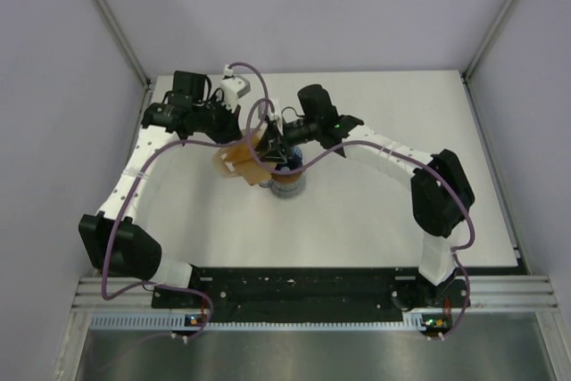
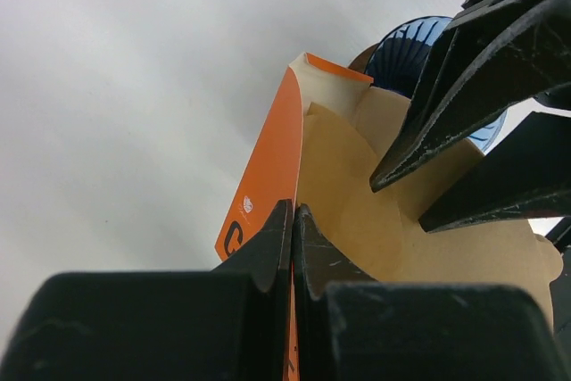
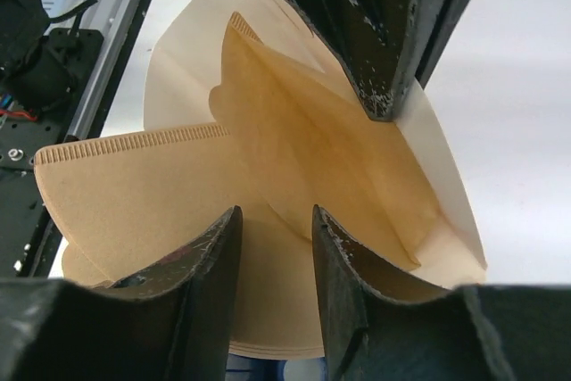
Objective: Place the coffee filter in the dripper
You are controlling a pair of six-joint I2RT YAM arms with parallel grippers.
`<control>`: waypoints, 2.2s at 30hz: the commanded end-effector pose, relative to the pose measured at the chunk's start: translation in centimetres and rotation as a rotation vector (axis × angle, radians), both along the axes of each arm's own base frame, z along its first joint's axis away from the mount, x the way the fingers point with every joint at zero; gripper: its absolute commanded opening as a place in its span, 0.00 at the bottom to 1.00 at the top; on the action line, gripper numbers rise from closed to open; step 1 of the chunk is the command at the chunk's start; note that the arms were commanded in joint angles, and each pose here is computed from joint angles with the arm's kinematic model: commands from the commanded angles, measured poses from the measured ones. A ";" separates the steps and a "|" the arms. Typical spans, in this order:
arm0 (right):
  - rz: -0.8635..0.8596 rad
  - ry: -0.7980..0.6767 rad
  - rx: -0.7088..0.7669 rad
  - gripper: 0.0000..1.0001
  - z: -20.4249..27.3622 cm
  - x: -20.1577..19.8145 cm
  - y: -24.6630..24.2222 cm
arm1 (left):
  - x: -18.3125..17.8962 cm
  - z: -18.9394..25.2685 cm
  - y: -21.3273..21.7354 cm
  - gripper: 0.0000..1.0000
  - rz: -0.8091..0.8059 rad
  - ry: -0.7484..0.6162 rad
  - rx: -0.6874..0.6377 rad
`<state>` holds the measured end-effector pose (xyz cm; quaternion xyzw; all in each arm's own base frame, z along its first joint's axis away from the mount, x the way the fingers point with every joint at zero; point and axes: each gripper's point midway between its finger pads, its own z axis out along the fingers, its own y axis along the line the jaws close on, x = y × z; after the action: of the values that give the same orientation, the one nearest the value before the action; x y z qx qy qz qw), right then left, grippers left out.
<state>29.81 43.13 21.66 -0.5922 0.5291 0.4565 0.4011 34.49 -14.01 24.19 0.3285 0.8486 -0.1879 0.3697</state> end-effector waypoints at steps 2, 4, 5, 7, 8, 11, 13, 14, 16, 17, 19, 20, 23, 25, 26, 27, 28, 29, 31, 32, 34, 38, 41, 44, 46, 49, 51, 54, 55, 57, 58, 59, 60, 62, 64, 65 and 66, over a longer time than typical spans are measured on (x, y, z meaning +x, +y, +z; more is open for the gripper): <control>0.030 -0.204 0.049 0.43 4.0 -1.5 0.0 | 0.1 1.7 -0.9 0.00 -0.029 -0.028 -0.036; 0.017 -0.258 0.034 0.47 4.0 -1.5 0.4 | -0.1 1.5 -1.0 0.00 -0.038 -0.022 -0.035; 0.006 -0.284 0.028 0.48 4.1 -1.4 0.7 | -0.2 1.4 -1.0 0.00 -0.043 -0.020 -0.037; 0.004 -0.317 0.021 0.50 4.1 -1.5 1.2 | -0.3 1.4 -1.1 0.00 -0.047 -0.014 -0.039; 0.004 -0.321 0.021 0.50 4.1 -1.5 1.4 | -0.4 1.5 -1.2 0.00 -0.048 -0.012 -0.042; 0.011 -0.321 0.010 0.51 3.8 -1.4 1.9 | -0.6 1.8 -1.4 0.00 -0.057 -0.012 -0.055; 0.021 -0.319 -0.002 0.51 3.4 -1.5 2.2 | -0.8 1.9 -1.5 0.00 -0.061 -0.007 -0.063; 0.023 -0.320 -0.008 0.51 3.3 -1.5 2.3 | -0.7 2.0 -1.6 0.00 -0.063 -0.008 -0.064; 0.029 -0.315 -0.020 0.50 2.8 -1.5 2.6 | -0.7 1.8 -1.6 0.00 -0.064 -0.002 -0.066; 0.031 -0.316 -0.023 0.50 2.7 -1.5 2.7 | -0.7 1.7 -1.7 0.00 -0.066 0.000 -0.067; 0.029 -0.315 -0.039 0.47 2.2 -1.4 2.9 | -0.7 1.3 -1.7 0.00 -0.064 0.012 -0.067; 0.029 -0.319 -0.051 0.45 1.9 -1.3 2.9 | -0.7 1.2 -1.7 0.00 -0.064 0.011 -0.067; 0.046 -0.334 -0.089 0.42 0.8 -1.5 3.0 | -0.3 1.1 -1.5 0.00 -0.052 0.009 -0.066; 0.059 -0.353 -0.109 0.41 0.3 -1.6 3.0 | 0.0 1.0 -1.4 0.00 -0.034 0.008 -0.060; 0.065 -0.360 -0.119 0.40 0.1 -1.7 3.0 | 0.1 0.9 -1.3 0.00 -0.030 0.009 -0.059; 0.065 -0.367 -0.133 0.39 -0.3 -1.6 3.1 | 0.1 0.9 -1.3 0.00 -0.028 0.008 -0.057; 0.064 -0.376 -0.137 0.35 -0.3 -1.6 3.2 | 0.2 0.8 -1.2 0.00 -0.025 0.009 -0.056; 0.069 -0.380 -0.143 0.32 -0.5 -1.6 3.4 | 0.3 0.8 -1.2 0.00 -0.023 0.008 -0.056; 0.071 -0.385 -0.151 0.21 -0.7 -1.4 3.7 | 0.5 0.6 -1.0 0.00 -0.012 0.012 -0.048; 0.065 -0.393 -0.152 0.17 -0.6 -1.2 3.8 | 0.7 0.4 -0.7 0.00 -0.003 0.010 -0.042; 0.049 -0.416 -0.150 0.11 -0.2 -0.7 4.1 | 1.2 -0.1 0.1 0.00 0.025 0.007 -0.032; -0.024 -0.553 -0.198 0.00 -0.3 1.7 4.8 | 3.6 -2.1 3.1 0.00 0.115 0.000 -0.041; -0.040 -0.620 -0.234 0.00 -1.1 3.1 5.3 | 4.5 -3.3 4.0 0.00 0.091 0.013 -0.063; -0.037 -0.657 -0.261 0.00 -1.9 4.0 6.0 | 5.3 -4.8 4.1 0.00 0.064 -0.007 -0.079; -0.027 -0.682 -0.286 0.00 -2.9 4.4 6.7 | 5.9 -6.1 4.2 0.00 0.060 -0.007 -0.093; -0.008 -0.724 -0.339 0.00 -4.9 4.7 7.6 | 6.8 -7.0 4.6 0.00 0.073 -0.009 -0.114; -0.015 -0.746 -0.363 0.00 -5.4 5.1 7.7 | 7.5 -7.5 5.6 0.00 0.096 -0.008 -0.127; -0.034 -0.762 -0.379 0.00 -5.3 5.6 7.5 | 7.8 -7.7 6.5 0.07 0.115 0.004 -0.146; -0.034 -0.767 -0.383 0.00 -5.4 5.7 7.4 | 7.8 -7.7 6.6 0.12 0.113 0.009 -0.156; -0.031 -0.774 -0.380 0.00 -5.2 5.7 7.4 | 7.9 -7.9 6.8 0.25 0.115 0.009 -0.152; -0.024 -0.775 -0.377 0.00 -5.2 5.6 7.5 | 7.9 -8.2 6.8 0.29 0.115 0.017 -0.148; -0.017 -0.773 -0.377 0.00 -5.4 5.4 7.5 | 7.9 -8.8 6.9 0.33 0.115 0.033 -0.140; -0.011 -0.769 -0.375 0.00 -5.6 5.3 7.6 | 7.7 -9.0 7.0 0.36 0.110 0.052 -0.136; -0.004 -0.758 -0.380 0.00 -6.2 5.3 7.7 | 7.3 -9.1 7.0 0.41 0.098 0.081 -0.144; -0.005 -0.749 -0.385 0.00 -6.7 5.3 7.7 | 7.1 -8.6 7.4 0.47 0.097 0.082 -0.156; -0.004 -0.748 -0.390 0.00 -6.9 5.3 7.7 | 7.1 -8.4 7.7 0.50 0.105 0.075 -0.157; -0.006 -0.747 -0.392 0.00 -7.0 5.4 7.7 | 7.1 -8.2 8.0 0.51 0.108 0.068 -0.155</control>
<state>34.69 49.64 12.58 -0.7856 0.4429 0.1015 0.4199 41.22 -6.60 13.83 0.2364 0.8741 -0.2370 0.3519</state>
